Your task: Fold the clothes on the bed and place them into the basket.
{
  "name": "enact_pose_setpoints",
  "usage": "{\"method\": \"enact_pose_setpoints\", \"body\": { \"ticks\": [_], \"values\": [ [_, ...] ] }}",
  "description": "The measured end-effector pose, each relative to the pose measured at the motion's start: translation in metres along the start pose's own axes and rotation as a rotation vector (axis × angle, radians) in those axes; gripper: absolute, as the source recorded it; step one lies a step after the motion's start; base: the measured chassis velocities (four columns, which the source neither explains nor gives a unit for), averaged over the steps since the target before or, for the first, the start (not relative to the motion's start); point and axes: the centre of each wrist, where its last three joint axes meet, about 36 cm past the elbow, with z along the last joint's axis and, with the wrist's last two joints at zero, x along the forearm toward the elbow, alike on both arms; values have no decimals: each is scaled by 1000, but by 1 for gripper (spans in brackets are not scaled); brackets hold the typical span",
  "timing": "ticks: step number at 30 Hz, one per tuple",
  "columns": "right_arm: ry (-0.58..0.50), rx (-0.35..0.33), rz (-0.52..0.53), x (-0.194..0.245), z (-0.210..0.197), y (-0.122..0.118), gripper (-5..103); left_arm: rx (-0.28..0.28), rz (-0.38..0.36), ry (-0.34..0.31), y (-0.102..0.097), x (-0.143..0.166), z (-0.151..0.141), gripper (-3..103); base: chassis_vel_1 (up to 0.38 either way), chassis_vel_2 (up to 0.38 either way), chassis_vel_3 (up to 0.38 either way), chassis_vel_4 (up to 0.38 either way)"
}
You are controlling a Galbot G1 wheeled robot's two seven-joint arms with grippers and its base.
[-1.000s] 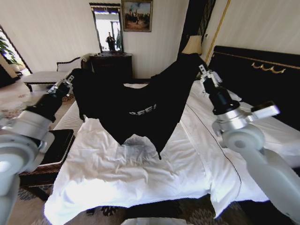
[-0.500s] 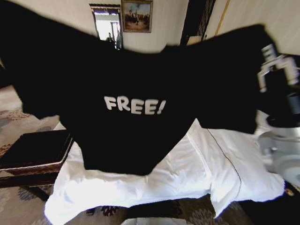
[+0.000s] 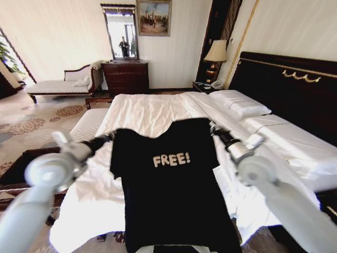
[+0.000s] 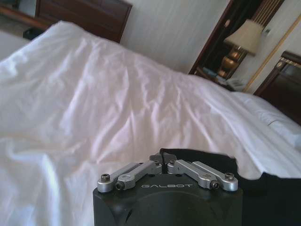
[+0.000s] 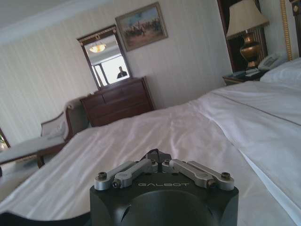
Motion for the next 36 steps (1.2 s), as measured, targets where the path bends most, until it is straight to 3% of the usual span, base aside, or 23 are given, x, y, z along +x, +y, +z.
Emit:
{"method": "enact_pose_setpoints", "body": {
  "ticks": [4,19,30,36],
  "values": [
    [57,43,51,-44,48,-21,0,31,-54,40,11,-64,32,0,0,0,0,0],
    [93,128,100,-108,110,-42,0,52,-134,35,33,-121,65,0,0,0,0,0],
    [96,162,145,-114,130,-55,0,99,-168,41,41,-132,85,0,0,0,0,0],
    [54,176,126,-100,134,-45,-1,131,-167,47,37,-110,102,0,0,0,0,0]
  ]
}}
